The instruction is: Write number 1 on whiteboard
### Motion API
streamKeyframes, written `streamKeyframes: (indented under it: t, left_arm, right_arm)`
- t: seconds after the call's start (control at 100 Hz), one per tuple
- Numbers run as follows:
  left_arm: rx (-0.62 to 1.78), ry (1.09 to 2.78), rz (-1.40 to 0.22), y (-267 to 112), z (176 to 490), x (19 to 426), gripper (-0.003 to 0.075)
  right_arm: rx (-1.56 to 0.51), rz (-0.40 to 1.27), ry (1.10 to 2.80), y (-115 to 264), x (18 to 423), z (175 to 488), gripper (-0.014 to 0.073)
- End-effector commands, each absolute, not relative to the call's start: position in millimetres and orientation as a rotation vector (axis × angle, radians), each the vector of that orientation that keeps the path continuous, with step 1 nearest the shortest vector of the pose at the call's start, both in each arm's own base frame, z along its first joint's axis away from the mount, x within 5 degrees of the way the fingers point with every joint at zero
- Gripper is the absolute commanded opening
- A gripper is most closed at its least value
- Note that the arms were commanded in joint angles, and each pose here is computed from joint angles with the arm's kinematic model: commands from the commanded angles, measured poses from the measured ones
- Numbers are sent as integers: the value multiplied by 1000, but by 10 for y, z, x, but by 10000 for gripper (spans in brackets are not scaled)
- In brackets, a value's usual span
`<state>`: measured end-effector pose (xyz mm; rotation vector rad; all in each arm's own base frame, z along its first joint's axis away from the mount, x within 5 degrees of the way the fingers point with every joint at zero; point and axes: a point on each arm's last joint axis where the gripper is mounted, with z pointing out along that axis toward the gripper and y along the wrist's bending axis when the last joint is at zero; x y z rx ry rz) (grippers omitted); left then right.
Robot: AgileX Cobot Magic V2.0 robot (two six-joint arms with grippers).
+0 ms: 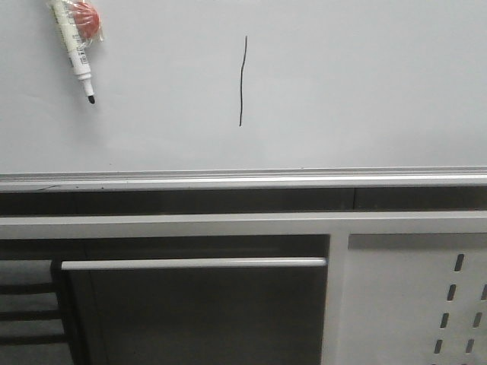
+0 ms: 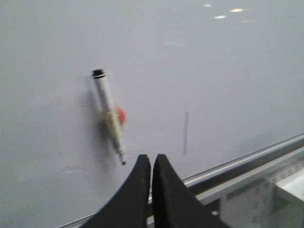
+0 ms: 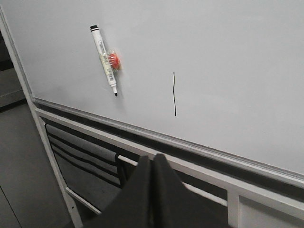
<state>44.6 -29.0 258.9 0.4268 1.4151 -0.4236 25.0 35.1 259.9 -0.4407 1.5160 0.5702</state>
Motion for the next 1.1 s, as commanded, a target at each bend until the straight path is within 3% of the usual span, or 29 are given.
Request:
streamKeyframes:
  t: [0.0, 0.15, 0.42, 0.78, 1.09]
  left_arm:
    - [301, 1403, -328, -225, 2607, 514, -20]
    - [173, 1455, -242, -147, 2363, 537, -20]
    - [74, 1513, -264, -120, 1985, 549, -20]
    - [27, 1506, -246, -95, 1996, 552, -20]
    - [-34, 1496, -70, -12, 2001, 560, -20]
  right_arm:
    - [-376, 562, 1435, 303, 228, 2734, -53]
    - [-376, 562, 1435, 303, 228, 2734, -53]
    - [-374, 562, 1436, 303, 231, 2734, -53]
    - [-373, 561, 1434, 302, 232, 2736, -53]
    - [-373, 561, 1434, 302, 232, 2736, -53]
